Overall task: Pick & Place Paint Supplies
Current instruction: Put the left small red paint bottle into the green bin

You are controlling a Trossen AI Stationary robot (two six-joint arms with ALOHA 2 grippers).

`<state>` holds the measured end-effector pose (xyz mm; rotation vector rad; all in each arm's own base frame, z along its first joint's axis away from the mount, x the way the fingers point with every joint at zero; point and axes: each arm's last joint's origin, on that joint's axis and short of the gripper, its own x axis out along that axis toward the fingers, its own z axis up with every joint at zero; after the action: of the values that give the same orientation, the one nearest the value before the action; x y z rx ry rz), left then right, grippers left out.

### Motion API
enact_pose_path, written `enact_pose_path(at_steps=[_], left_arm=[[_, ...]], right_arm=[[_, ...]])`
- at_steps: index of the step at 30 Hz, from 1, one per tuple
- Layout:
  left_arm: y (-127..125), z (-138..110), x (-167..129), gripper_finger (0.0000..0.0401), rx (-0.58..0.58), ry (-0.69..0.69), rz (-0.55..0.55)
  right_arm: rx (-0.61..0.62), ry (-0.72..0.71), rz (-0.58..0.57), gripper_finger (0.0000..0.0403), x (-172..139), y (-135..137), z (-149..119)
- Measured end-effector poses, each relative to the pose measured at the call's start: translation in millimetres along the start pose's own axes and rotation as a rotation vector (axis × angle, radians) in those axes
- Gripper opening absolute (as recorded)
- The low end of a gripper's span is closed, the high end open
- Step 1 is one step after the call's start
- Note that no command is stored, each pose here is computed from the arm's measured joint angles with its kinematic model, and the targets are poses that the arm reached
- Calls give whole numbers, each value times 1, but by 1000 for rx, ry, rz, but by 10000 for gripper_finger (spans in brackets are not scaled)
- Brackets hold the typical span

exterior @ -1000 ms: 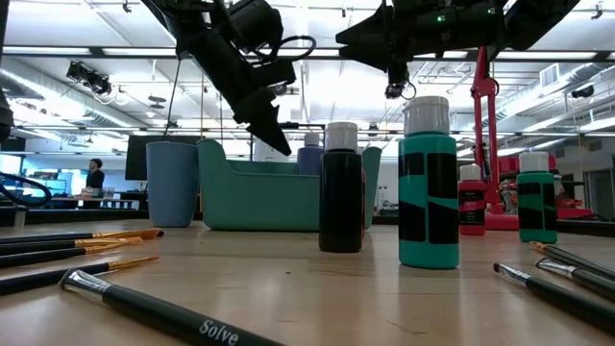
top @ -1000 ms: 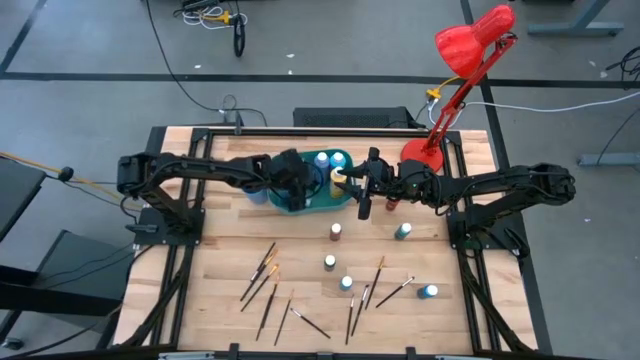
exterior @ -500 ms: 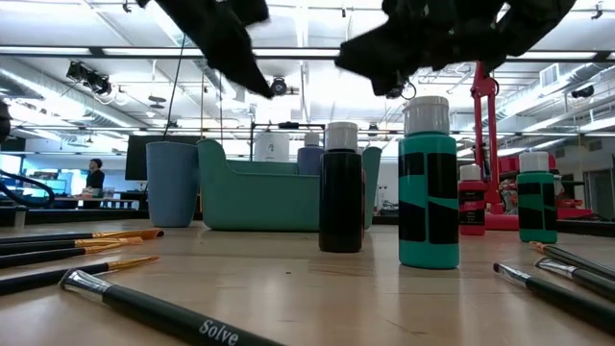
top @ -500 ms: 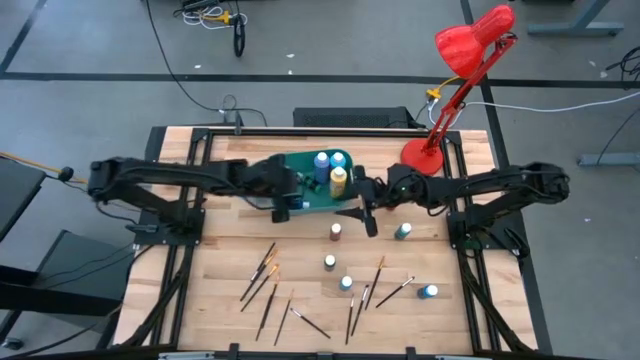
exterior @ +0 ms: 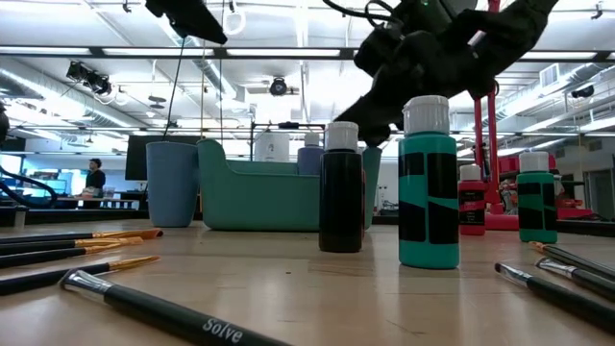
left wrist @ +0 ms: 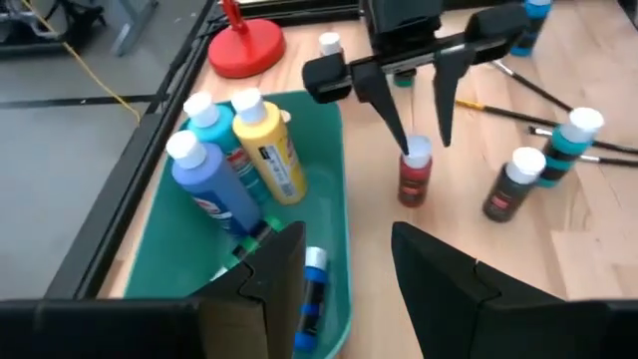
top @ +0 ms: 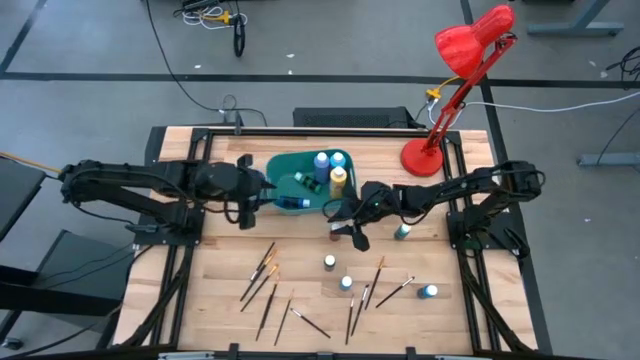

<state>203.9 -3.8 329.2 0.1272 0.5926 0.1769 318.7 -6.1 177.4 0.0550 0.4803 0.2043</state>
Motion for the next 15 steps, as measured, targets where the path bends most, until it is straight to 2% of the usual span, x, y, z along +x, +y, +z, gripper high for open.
enact_pose_path(at_steps=[7, 11, 15], left_arm=[[-4, -15, 7, 162, 30, 51, -7], [-6, -26, 14, 162, 38, 90, -8], [-8, -38, 21, 162, 35, 126, -9]], right_arm=[[-19, 28, -32, 165, 10, 1, -5], [-16, 30, -11, 165, 10, 3, -6], [-75, 25, -21, 165, 11, 10, -5]])
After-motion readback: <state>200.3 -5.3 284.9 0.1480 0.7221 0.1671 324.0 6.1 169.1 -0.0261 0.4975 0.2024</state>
